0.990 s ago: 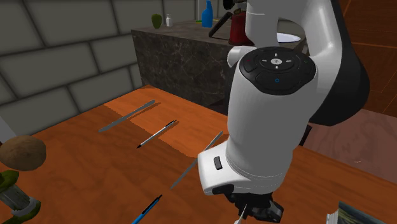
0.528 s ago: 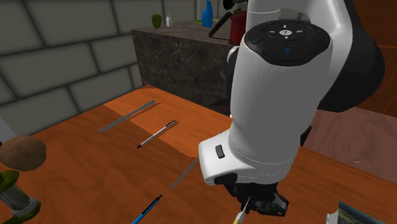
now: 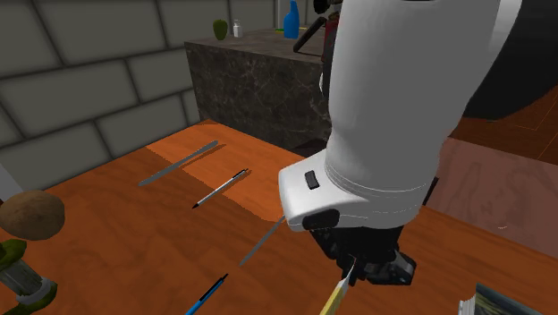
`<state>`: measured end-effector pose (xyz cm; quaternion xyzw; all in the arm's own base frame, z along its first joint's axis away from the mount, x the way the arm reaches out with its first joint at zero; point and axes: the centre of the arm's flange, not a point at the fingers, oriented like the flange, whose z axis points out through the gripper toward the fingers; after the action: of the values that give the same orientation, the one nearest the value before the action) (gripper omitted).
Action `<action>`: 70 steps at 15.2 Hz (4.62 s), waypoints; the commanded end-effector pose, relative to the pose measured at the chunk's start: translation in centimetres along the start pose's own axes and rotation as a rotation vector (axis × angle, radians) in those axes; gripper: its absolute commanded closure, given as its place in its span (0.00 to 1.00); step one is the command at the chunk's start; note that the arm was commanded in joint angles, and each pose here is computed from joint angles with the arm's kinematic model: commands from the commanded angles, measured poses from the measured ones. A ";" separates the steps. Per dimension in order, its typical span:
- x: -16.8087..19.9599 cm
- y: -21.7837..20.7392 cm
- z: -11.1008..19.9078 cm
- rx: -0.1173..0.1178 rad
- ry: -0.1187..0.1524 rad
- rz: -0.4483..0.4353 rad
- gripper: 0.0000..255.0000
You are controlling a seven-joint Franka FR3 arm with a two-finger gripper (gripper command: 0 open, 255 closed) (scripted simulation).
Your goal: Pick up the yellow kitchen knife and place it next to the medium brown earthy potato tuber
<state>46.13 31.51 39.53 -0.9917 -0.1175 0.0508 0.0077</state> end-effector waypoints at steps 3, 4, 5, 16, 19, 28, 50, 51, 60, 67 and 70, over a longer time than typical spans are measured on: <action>-0.1 -0.1 -2.2 0.000 0.000 0.000 1.00; -0.2 -0.1 -2.8 0.000 0.000 0.000 1.00; -0.2 -0.1 -3.3 0.000 0.000 0.000 1.00; -0.6 1.0 -8.4 0.000 0.000 0.000 1.00; -0.1 5.0 -8.6 0.000 0.000 0.000 1.00; 1.3 16.7 -9.0 0.000 0.000 0.000 1.00; 4.8 45.5 -10.2 0.000 0.000 0.000 1.00; 5.0 46.9 -10.2 0.000 0.000 0.000 1.00; 5.5 47.8 -6.1 0.000 0.000 0.000 1.00; 5.9 47.9 -2.4 0.000 0.000 0.000 1.00; 6.0 47.9 -0.8 0.000 0.000 0.000 1.00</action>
<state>63.28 -13.70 39.12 -0.9918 -0.1179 0.0497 0.0073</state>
